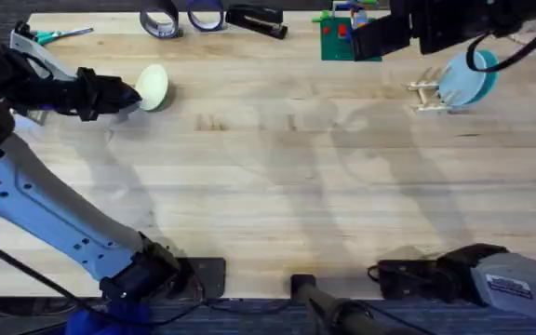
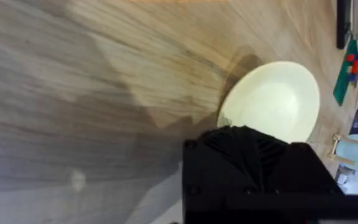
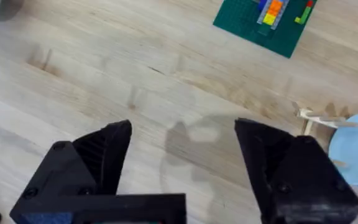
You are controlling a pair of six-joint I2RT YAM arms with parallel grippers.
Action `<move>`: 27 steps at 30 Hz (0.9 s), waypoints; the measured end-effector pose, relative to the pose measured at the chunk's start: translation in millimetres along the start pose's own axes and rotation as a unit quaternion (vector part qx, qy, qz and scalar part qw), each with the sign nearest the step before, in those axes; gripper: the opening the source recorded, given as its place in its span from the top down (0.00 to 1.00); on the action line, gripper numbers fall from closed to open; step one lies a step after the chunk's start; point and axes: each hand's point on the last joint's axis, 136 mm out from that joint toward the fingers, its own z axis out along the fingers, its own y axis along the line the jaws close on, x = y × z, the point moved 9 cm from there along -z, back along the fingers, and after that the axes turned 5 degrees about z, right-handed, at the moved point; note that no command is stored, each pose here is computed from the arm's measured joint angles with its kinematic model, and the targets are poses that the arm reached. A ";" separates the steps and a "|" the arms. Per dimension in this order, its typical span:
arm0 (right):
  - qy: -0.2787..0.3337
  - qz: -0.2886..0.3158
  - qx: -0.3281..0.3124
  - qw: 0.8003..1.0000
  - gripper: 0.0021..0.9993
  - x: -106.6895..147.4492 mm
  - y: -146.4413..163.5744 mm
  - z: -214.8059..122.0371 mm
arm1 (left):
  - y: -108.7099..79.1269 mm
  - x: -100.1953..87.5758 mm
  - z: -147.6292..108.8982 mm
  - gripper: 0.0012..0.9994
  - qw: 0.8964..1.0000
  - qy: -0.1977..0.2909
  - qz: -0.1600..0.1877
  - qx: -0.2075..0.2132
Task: Pick up the plates from the table one by one and place each into a slot on the dish rack.
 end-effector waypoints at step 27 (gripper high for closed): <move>-0.028 0.037 -0.063 0.997 0.00 -14.9 13.1 11.7 | 1.0 -0.1 0.7 0.96 1.000 -0.001 -0.003 0.006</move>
